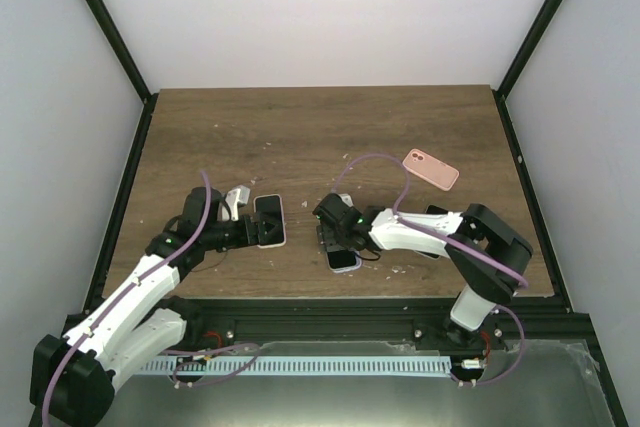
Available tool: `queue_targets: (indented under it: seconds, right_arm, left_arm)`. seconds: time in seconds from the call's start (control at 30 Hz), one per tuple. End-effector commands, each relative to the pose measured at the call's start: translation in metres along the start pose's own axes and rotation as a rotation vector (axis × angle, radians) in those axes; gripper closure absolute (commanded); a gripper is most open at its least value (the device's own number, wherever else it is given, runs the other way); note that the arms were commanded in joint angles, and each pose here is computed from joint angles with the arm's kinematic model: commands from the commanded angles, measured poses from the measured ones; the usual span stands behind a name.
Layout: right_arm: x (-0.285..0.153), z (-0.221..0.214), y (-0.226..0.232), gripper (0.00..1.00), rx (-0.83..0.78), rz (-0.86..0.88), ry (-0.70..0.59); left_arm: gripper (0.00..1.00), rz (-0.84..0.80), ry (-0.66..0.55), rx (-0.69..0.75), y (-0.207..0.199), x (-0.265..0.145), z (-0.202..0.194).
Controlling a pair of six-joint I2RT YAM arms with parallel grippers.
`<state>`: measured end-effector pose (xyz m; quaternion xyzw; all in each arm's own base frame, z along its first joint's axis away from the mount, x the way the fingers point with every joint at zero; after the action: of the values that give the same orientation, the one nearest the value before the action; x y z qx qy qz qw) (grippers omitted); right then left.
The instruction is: Put the phone into the phone case
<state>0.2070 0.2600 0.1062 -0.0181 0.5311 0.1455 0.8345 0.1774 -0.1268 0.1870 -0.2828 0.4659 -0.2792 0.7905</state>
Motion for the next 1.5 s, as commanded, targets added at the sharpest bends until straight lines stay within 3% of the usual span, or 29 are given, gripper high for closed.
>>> queue_targets:
  seconds: [0.0,0.97,1.47]
  right_arm:
    - [-0.021,0.018,0.009,0.34,-0.009,0.028,-0.092]
    - [0.003,0.003,-0.003,0.31,-0.062,-0.049,-0.061]
    - [-0.024,0.010,-0.004,0.16,-0.080,-0.014,-0.106]
  left_arm:
    - [0.21,0.004,0.000,0.001,0.002,0.001,-0.003]
    - [0.21,0.009,0.001,0.000,0.003,0.001,-0.003]
    - [0.21,0.008,0.009,-0.011,0.004,0.004,-0.002]
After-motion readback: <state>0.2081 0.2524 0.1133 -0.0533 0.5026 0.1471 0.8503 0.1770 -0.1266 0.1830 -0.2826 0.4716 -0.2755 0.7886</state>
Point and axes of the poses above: each gripper's point midway between its finger pads, its own x axis out along the fingers, its own y axis along the line the jaws close on, z = x × y, the point moved 8 cm from there along -x, back along the fingers, and after that the axes turned 1 degree about -x, right-handed, at the moved point
